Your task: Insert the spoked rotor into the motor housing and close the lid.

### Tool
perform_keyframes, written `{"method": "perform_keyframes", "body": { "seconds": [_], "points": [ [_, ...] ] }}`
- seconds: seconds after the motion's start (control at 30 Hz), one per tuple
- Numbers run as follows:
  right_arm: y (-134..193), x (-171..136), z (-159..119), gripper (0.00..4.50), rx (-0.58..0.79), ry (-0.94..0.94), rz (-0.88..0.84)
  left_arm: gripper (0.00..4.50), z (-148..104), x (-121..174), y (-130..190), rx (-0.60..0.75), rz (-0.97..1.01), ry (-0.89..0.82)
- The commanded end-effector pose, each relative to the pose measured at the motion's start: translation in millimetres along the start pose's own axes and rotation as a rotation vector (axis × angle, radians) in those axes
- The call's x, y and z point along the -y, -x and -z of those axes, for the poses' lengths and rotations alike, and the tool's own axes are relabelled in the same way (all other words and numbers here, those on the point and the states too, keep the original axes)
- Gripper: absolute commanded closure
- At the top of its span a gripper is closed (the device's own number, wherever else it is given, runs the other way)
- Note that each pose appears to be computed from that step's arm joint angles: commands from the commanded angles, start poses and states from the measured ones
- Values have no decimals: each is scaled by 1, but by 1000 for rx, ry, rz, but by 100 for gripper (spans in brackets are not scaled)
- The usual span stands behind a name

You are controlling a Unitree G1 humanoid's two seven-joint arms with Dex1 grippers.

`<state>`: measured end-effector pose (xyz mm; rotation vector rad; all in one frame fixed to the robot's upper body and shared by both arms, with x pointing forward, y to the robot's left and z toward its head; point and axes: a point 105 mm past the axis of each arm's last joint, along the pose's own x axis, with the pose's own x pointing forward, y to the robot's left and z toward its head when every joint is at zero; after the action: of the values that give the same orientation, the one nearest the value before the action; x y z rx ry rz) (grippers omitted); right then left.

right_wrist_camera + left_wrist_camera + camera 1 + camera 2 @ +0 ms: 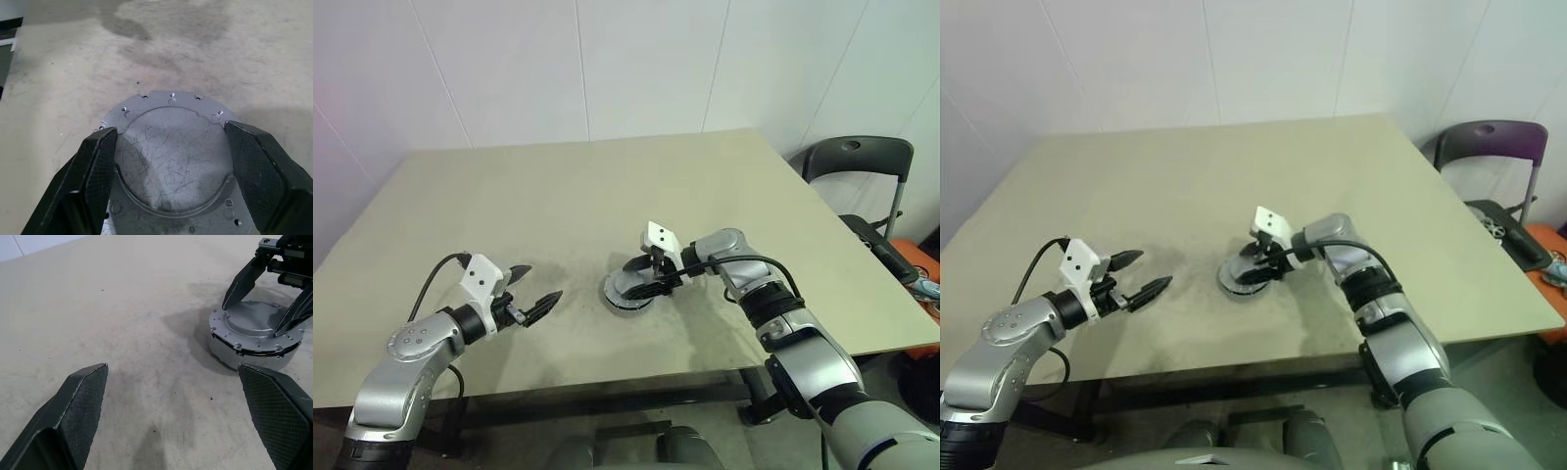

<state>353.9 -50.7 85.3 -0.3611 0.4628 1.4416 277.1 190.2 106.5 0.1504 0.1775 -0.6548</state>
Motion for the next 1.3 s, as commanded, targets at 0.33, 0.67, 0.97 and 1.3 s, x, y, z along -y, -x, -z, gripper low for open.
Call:
{"method": "perform_keyframes", "body": {
  "seconds": [0.33,0.67,0.97,1.3],
  "points": [
    [3,5,-1,133,-19,37,22,0,-14,-2,1,44,-6,-29],
    [4,6,20,133,-94,49,30,0,-15,-3,1,45,-6,-32],
    [3,3,27,133,-112,40,3,0,-16,-1,-1,51,0,-32],
    [0,4,20,133,-85,38,6,0,-26,13,-24,79,56,-11]
  ]
}}
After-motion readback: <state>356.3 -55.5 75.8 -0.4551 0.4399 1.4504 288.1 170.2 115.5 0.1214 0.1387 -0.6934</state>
